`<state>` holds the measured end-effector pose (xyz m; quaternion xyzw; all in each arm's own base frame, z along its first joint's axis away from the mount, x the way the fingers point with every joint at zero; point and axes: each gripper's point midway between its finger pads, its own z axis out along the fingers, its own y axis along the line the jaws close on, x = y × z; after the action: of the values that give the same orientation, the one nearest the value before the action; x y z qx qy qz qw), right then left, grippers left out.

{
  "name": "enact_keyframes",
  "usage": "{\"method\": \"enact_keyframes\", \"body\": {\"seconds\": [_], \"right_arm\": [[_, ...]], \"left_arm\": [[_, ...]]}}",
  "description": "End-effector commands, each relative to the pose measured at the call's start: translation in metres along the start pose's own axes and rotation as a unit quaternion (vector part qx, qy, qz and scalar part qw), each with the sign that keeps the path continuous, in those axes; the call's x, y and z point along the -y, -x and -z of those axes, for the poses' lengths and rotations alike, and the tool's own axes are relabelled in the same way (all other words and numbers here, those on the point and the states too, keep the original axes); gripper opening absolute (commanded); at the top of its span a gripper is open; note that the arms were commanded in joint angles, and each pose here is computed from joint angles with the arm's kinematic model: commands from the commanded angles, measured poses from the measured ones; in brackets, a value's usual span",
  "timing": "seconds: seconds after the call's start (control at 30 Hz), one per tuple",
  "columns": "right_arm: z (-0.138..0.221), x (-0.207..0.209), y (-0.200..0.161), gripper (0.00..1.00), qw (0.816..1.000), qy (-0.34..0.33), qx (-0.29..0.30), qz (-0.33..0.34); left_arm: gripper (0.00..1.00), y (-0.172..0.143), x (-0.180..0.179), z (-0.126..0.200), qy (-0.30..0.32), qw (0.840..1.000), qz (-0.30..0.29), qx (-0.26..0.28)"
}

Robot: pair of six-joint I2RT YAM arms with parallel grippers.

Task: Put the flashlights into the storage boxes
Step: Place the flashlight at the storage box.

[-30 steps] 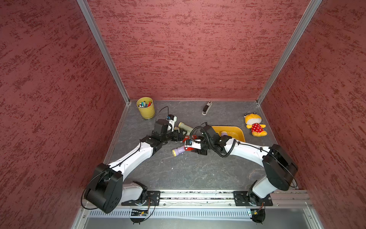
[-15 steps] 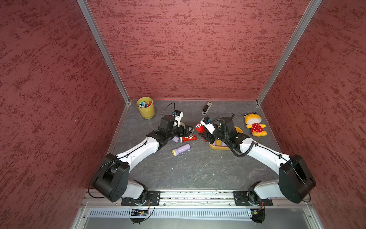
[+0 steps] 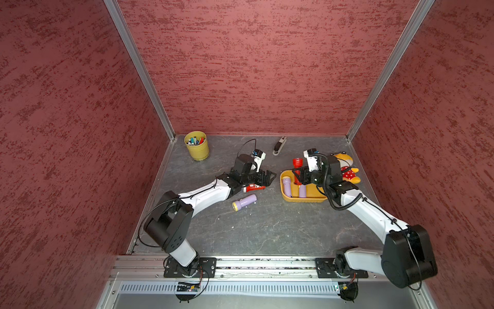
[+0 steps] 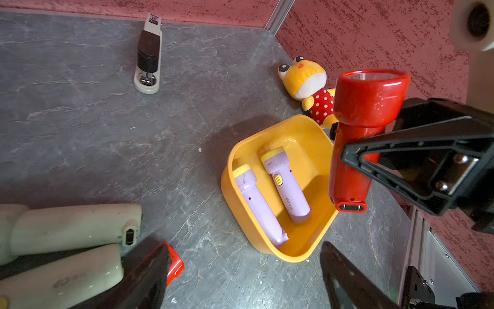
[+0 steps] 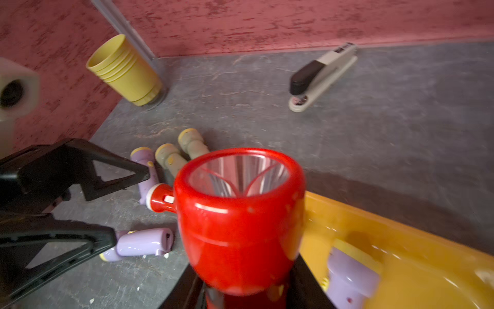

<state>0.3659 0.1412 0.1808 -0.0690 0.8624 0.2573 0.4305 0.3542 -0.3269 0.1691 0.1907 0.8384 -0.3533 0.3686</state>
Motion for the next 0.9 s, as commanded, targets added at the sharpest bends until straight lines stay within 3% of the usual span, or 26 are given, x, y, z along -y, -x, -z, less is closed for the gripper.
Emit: {"method": "enact_keyframes", "body": {"seconds": [0.0,0.13,0.3,0.5,0.87], "right_arm": [[0.012,0.036,-0.007,0.33,0.995,-0.075,-0.003,-0.067],[0.009,0.063,-0.028,0.32,0.986,-0.131,-0.044,-0.093],[-0.011,0.053,-0.037,0.33,0.984,-0.118,-0.096,-0.088],[-0.03,0.039,-0.032,0.34,0.985,-0.104,-0.08,-0.111],[-0.057,0.04,-0.06,0.35,0.975,-0.106,-0.134,-0.14]], "left_arm": [[0.88,0.004,0.015,-0.011,-0.029,1.0,-0.006,0.0],[0.88,-0.006,0.019,-0.022,-0.043,0.999,0.004,-0.014],[0.88,-0.011,0.018,-0.031,-0.047,0.998,0.014,-0.025],[0.88,-0.008,0.017,-0.031,-0.041,0.999,0.013,-0.024],[0.88,-0.011,0.013,-0.033,-0.034,0.999,0.012,-0.031]]}}
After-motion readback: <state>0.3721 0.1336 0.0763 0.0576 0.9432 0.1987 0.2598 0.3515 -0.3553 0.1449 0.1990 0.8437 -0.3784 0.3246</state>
